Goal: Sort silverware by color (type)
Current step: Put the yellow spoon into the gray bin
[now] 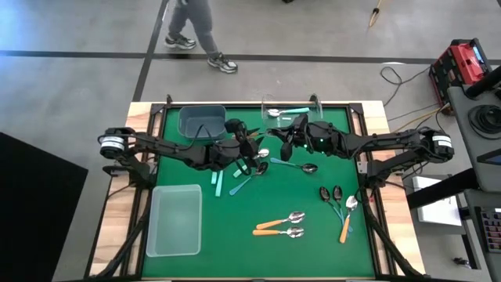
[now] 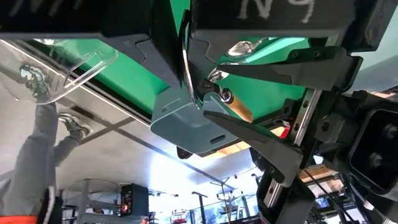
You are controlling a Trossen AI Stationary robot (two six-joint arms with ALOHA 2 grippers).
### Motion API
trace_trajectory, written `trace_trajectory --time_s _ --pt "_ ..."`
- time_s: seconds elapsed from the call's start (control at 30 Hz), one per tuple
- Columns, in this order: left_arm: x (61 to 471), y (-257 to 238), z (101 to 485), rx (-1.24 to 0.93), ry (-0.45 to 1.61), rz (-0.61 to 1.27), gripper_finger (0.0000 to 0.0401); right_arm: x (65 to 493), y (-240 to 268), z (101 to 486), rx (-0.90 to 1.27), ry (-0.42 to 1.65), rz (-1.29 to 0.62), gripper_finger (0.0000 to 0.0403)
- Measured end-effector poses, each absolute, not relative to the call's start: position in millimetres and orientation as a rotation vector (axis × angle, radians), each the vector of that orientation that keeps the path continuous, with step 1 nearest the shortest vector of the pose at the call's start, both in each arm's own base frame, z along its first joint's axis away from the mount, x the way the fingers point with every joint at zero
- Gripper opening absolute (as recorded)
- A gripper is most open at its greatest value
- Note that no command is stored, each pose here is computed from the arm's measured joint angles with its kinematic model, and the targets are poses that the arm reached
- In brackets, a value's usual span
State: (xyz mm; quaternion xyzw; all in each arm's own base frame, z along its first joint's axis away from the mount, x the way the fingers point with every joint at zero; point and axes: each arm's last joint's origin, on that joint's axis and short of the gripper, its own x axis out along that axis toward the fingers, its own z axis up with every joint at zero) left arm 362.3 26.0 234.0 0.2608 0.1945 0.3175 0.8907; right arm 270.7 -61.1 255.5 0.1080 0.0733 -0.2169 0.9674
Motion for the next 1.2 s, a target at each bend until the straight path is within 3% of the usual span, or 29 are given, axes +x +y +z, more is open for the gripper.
trace_trajectory --time_s 0.23,0.47,0.83,0.97,1.2 --pt "362.9 26.0 233.0 0.541 0.405 0.659 0.0104 270.7 -61.1 255.5 0.218 0.149 -0.438 0.0009" --pt "363.0 25.0 231.8 0.536 0.410 0.639 0.0023 270.9 -60.9 255.5 0.213 0.150 -0.430 0.0009" --pt "363.0 25.1 231.6 0.499 0.397 0.642 0.0023 270.8 -61.1 255.5 0.207 0.151 -0.435 0.0012" --pt "362.0 25.9 233.3 0.489 0.394 0.657 0.0023 270.5 -61.1 254.3 0.211 0.162 -0.440 0.0046" --pt "353.9 25.6 236.7 0.486 0.455 0.642 0.0023 269.9 -61.0 254.8 0.219 0.162 -0.442 0.0144"
